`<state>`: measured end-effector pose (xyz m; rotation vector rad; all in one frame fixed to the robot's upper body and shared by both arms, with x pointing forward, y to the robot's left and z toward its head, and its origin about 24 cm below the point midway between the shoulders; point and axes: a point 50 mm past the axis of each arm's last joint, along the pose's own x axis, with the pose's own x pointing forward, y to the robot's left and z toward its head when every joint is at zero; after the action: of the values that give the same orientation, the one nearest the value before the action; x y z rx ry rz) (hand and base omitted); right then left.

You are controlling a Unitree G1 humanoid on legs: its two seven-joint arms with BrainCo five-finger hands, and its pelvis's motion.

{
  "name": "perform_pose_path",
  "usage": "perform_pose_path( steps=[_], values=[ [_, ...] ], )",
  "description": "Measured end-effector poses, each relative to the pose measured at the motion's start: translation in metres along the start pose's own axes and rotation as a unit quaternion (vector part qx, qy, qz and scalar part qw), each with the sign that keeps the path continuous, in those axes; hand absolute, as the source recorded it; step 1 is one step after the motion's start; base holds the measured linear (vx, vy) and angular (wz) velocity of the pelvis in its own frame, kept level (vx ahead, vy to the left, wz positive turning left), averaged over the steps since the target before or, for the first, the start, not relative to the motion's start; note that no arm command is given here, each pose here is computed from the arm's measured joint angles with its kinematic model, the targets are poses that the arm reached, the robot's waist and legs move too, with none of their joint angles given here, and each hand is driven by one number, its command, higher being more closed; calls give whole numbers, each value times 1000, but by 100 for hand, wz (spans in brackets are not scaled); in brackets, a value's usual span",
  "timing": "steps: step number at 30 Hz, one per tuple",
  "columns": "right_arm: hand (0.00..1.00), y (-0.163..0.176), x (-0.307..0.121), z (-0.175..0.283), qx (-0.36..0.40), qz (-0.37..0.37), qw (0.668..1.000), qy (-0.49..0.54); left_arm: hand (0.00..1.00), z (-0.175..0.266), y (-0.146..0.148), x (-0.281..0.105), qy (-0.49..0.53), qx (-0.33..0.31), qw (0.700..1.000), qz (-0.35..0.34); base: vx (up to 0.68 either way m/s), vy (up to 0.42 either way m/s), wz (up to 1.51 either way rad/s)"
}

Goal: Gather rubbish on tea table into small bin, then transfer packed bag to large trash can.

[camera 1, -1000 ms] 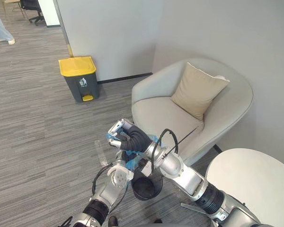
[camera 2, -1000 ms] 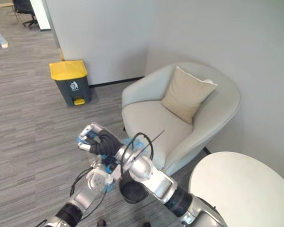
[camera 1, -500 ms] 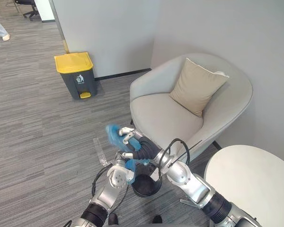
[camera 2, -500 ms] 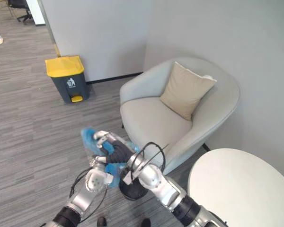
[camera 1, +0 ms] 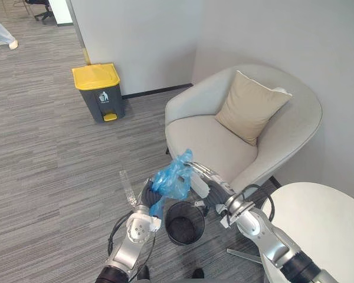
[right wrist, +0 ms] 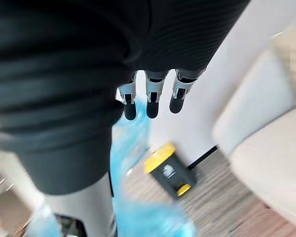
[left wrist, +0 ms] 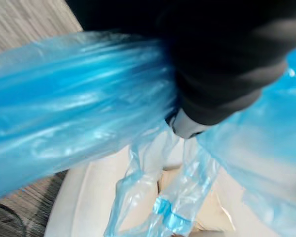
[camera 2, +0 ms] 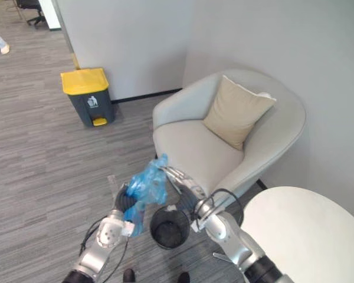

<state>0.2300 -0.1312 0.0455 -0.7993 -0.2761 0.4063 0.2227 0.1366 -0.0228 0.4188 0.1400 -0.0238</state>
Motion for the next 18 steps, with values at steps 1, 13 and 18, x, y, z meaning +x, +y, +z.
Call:
perform_pose_path(
  steps=[1, 13, 18],
  values=[
    [0, -1, 0, -1, 1, -4, 1000, 2, 100, -1, 0, -1, 2, 0, 1000, 1, 33, 4, 0],
    [0, 50, -58, -84, 241, -114, 913, 309, 100, -92, 20, -44, 216, -66, 973, 43, 17, 3, 0],
    [0, 86, -92, -112, 307, -98, 844, 429, 100, -126, 19, -69, 310, -86, 945, 48, 1, 10, -8]
  ],
)
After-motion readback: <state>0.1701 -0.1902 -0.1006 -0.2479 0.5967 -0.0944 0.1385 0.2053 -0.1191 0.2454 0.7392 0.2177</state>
